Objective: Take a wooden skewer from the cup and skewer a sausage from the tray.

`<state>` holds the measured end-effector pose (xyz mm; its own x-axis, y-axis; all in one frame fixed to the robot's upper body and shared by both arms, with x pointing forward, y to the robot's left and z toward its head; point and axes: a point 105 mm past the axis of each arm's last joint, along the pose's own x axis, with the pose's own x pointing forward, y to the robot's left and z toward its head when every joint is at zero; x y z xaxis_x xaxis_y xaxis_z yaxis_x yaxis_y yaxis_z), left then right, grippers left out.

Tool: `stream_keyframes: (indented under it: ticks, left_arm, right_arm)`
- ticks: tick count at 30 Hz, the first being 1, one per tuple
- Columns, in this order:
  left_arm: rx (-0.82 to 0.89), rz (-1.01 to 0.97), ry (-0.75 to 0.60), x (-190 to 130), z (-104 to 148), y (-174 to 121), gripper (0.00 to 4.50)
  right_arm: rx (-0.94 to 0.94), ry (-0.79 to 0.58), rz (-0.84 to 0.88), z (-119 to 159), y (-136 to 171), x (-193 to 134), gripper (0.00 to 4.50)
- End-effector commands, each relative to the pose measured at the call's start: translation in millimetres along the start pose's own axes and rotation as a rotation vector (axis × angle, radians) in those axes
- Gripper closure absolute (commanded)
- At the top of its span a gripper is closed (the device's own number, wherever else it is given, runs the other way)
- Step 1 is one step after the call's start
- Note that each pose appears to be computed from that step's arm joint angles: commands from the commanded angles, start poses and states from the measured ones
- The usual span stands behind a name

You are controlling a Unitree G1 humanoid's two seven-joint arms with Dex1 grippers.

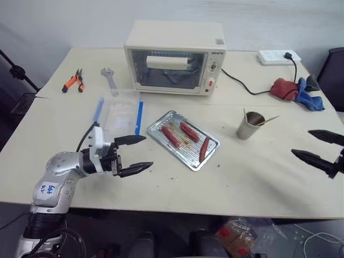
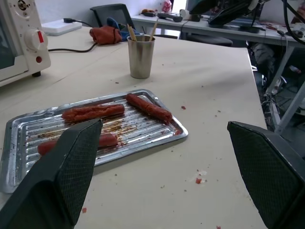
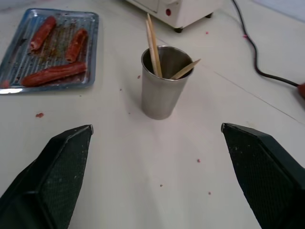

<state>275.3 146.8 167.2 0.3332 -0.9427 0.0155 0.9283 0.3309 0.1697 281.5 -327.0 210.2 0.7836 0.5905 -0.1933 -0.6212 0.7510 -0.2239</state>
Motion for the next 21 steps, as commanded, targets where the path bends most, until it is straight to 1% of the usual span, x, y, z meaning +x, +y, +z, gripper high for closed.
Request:
stream_keyframes:
  ticks: [1,4,9,16,19,21]
  left_arm:
    - [0.054,0.009,-0.028,7.7,10.4,-4.1,0.05]
    - [0.056,0.017,-0.044,13.6,12.7,-6.4,0.05]
    - [0.051,0.027,-0.045,15.2,12.1,-9.9,0.05]
    - [0.047,0.039,-0.041,12.5,12.2,-11.8,0.05]
    - [0.05,0.042,-0.041,12.8,13.6,-11.7,0.0]
    - [0.053,0.046,-0.04,12.4,14.4,-11.5,0.0]
  right_arm:
    - [0.039,0.04,0.026,0.7,-19.3,13.5,0.0]
    - [0.018,0.042,0.087,10.3,-25.6,35.0,0.0]
    - [-0.004,0.035,0.151,19.2,-29.2,59.2,0.0]
    - [-0.012,0.029,0.19,21.0,-29.5,77.7,0.0]
    - [-0.007,0.021,0.199,21.4,-29.2,83.4,0.66]
    - [-0.004,0.032,0.211,19.2,-27.7,86.3,1.26]
